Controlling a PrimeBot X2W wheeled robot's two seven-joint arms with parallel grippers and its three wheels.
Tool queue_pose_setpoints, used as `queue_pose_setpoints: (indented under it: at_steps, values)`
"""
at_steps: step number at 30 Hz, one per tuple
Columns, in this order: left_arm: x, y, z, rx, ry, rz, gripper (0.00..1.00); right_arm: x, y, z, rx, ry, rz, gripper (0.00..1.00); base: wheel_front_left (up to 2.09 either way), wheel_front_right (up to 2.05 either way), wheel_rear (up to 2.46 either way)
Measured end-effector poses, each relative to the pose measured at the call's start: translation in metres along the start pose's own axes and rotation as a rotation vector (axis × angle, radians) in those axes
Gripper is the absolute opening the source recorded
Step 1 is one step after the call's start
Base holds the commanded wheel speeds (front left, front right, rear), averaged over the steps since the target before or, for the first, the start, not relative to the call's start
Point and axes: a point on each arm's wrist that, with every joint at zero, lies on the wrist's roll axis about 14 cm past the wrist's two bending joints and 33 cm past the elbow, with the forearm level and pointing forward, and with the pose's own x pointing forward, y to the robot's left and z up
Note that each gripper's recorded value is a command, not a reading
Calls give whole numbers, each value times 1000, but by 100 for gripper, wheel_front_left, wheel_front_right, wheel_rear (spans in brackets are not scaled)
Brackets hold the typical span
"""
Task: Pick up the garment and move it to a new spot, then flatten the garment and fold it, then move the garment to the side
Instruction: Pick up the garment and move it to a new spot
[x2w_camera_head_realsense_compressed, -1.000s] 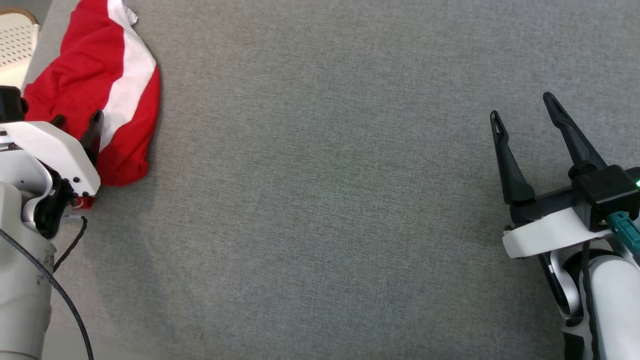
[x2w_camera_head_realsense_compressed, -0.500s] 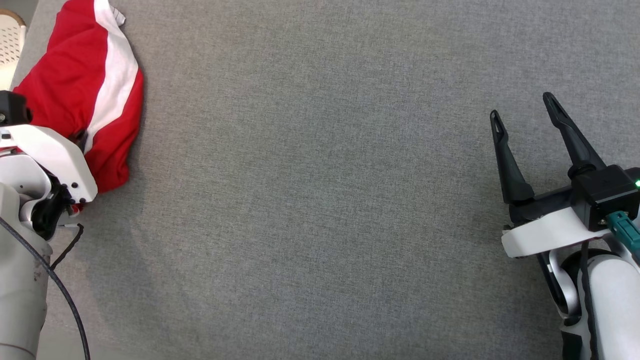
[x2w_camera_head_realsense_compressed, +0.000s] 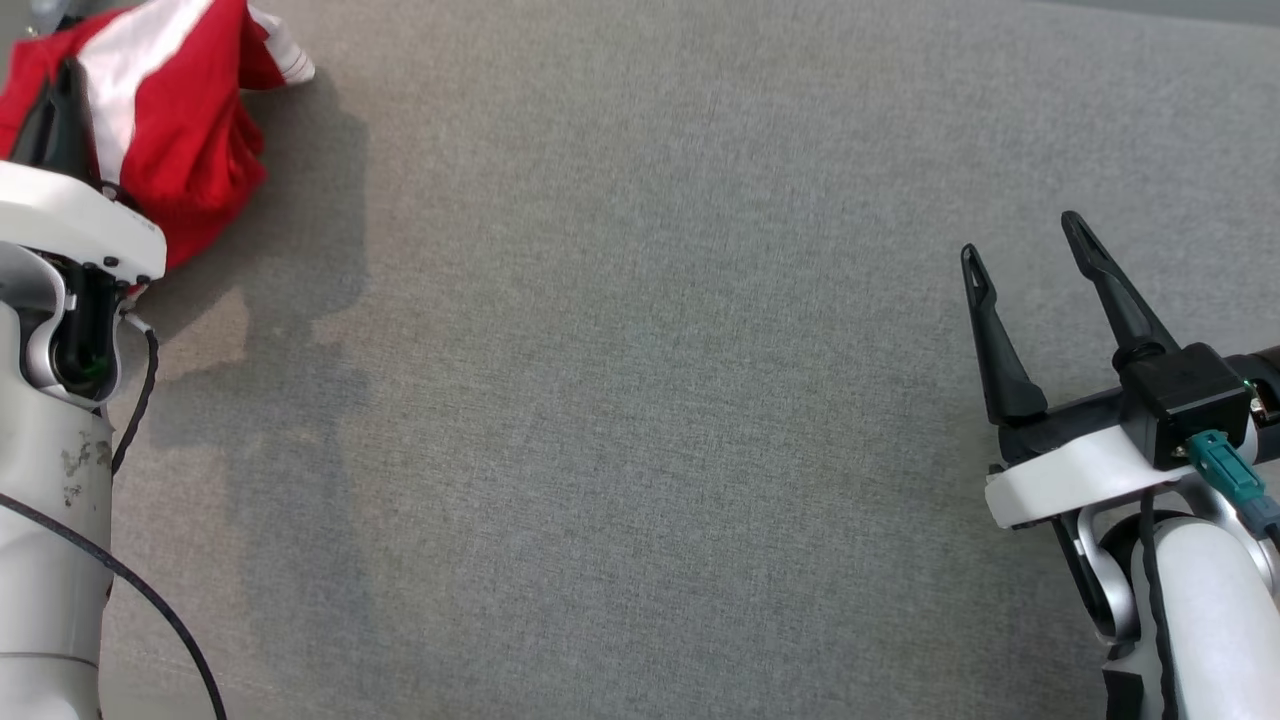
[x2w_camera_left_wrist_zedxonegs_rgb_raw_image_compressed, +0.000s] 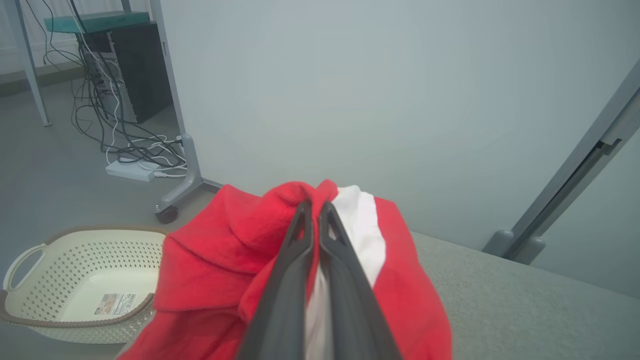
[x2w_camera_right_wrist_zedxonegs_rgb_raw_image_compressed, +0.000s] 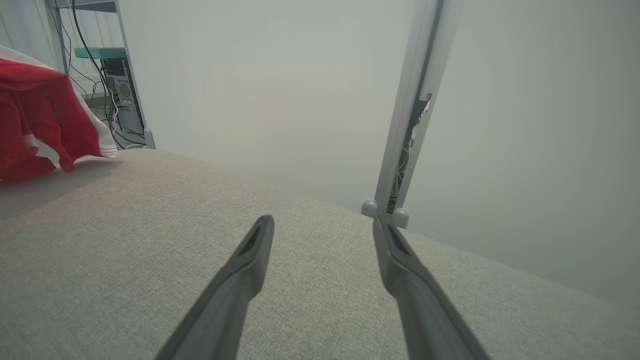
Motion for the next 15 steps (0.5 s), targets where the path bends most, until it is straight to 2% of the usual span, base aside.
queue_pose_setpoints:
  at_steps: [4,8,15]
  values:
    - [-10,-22,48,-29,-169,-76,0,-7,1,19,-9,-35,-7,100,0,0,0]
    - [-26,-44,75,-44,-259,-149,0,-16,-1,35,-20,-64,-22,100,0,0,0]
    - [-54,-113,89,-59,-301,-343,0,-35,-18,57,-42,-105,-84,100,0,0,0]
